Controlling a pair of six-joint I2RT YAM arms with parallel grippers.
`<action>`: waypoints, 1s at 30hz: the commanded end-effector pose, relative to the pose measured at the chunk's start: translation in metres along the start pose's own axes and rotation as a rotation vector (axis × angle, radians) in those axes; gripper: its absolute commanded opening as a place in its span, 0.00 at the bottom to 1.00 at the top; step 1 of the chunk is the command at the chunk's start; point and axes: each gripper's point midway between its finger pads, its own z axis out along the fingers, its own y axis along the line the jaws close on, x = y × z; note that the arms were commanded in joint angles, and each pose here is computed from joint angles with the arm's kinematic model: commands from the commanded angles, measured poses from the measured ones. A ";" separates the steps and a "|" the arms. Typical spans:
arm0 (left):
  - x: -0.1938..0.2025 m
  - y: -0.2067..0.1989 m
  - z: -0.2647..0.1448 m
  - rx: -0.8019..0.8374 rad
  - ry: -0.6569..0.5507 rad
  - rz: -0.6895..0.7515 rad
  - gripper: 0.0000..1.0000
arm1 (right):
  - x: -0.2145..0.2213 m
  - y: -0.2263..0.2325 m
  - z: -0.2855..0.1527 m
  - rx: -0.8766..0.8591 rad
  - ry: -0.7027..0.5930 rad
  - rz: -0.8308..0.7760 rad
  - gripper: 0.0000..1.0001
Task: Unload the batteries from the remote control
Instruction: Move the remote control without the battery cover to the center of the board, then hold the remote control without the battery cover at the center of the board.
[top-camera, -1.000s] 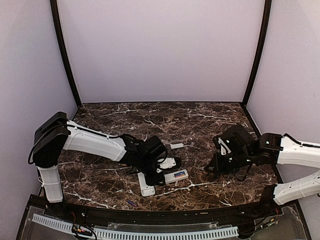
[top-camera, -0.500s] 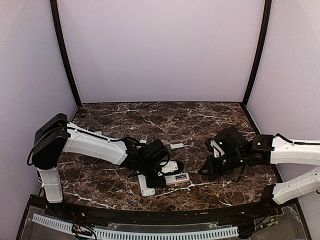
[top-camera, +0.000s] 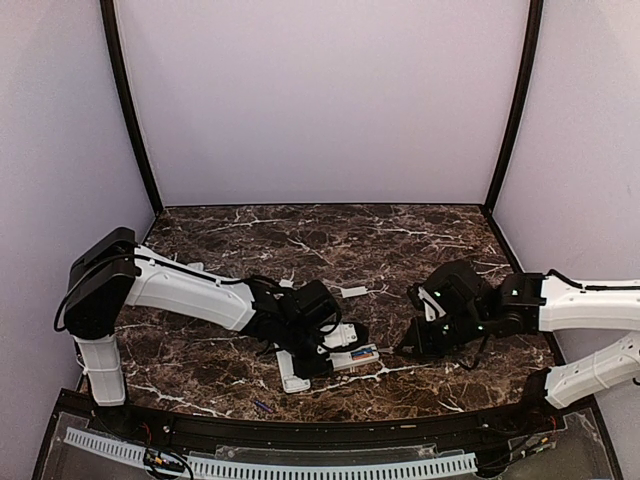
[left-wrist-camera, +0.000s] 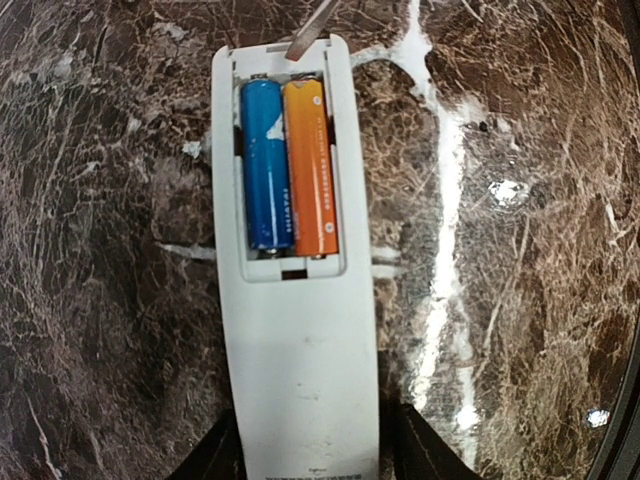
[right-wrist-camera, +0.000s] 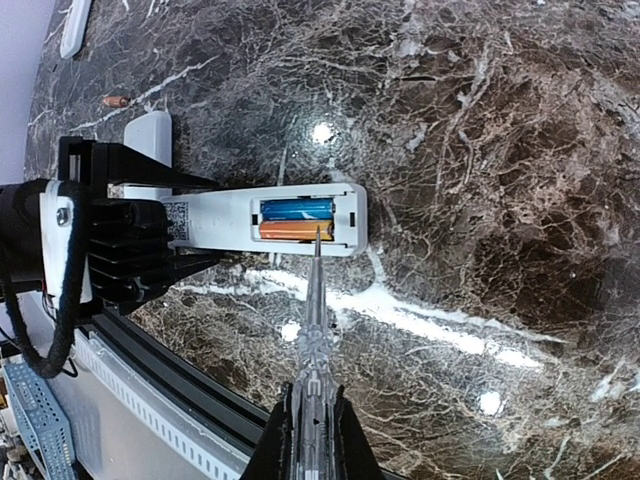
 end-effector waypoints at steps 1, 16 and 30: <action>0.016 -0.008 0.000 0.017 0.058 0.019 0.48 | 0.000 -0.006 0.004 0.042 -0.008 0.021 0.00; 0.018 -0.011 0.002 0.018 0.064 0.048 0.36 | 0.001 -0.002 0.010 0.027 0.010 0.016 0.00; 0.019 -0.011 0.003 0.016 0.069 0.050 0.33 | 0.007 0.000 0.006 0.024 0.023 0.036 0.00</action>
